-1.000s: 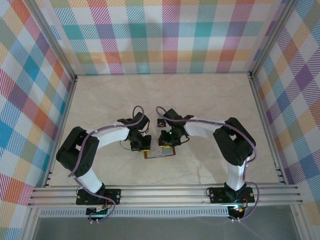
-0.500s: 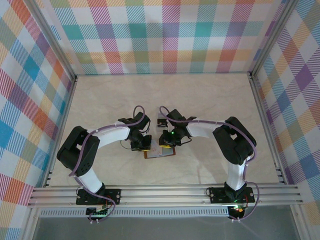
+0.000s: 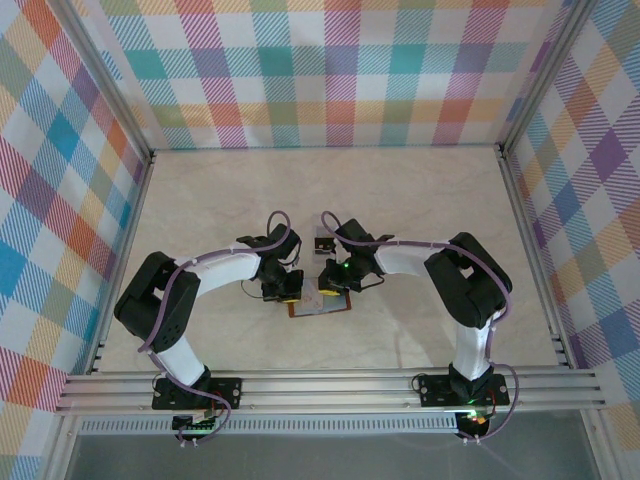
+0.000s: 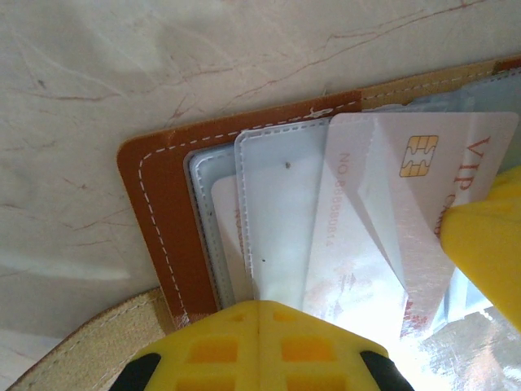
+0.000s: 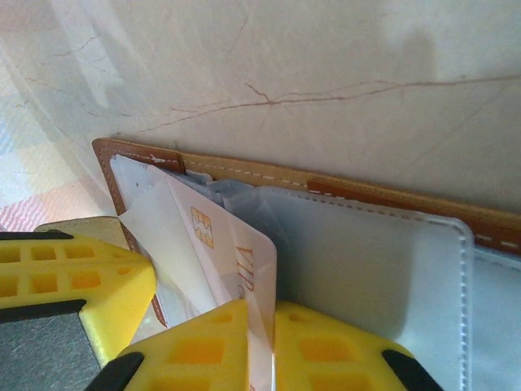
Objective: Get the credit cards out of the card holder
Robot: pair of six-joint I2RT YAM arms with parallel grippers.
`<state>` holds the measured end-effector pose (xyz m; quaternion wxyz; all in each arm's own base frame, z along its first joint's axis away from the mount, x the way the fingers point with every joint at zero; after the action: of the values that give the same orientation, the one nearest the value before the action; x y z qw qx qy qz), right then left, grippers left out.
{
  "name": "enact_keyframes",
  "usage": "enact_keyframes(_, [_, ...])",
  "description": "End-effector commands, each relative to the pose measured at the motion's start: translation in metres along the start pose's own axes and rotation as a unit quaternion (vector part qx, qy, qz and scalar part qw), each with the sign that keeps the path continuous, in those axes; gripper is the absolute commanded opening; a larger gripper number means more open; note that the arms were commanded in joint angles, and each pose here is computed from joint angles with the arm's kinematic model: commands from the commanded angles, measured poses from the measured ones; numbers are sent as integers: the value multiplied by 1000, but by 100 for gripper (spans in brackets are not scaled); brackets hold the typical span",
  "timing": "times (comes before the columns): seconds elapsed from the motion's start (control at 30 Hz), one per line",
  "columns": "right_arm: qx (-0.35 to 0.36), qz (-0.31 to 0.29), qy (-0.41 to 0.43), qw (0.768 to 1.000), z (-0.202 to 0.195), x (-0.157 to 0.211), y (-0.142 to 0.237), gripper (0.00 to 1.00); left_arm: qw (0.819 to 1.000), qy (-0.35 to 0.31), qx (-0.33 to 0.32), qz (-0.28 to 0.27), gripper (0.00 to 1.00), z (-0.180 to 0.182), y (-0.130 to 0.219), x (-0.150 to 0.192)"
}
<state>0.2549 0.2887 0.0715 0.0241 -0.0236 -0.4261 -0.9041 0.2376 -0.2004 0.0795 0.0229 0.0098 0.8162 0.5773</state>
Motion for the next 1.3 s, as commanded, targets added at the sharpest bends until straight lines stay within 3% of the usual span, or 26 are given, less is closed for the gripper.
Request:
enact_keyframes(0.0, [14,-3,-10,1000,-9,1,3,12,998,-1,-56,37,4,17,-18,15])
enact_keyframes(0.5, [79,-26,20,996,-10,3,38,5,998,-4,-54,30,4,16,-15,14])
enact_keyframes(0.87, [66,-47,58,995,10,5,65,0,1000,-11,-23,3,4,3,1,8])
enact_keyframes(1.1, [79,-70,110,988,23,0,89,0,999,-17,-4,-40,7,-9,26,0])
enact_keyframes(1.27, [100,-90,212,968,38,-9,111,0,998,-15,-9,-65,7,-6,39,0])
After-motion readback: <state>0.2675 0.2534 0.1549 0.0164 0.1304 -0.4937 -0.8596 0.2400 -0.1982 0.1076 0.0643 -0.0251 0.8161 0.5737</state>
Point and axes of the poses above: each hand's point on the last joint's axis, 136 mm out from that joint toward the fingers, its own y axis back along the fingers, its own z axis along the line the jaws close on, x = y × z, the point moved 6 cm from there along y, back along the fingers, and after that the axes turned 2 degrees about -y, right-handed, at the moved point
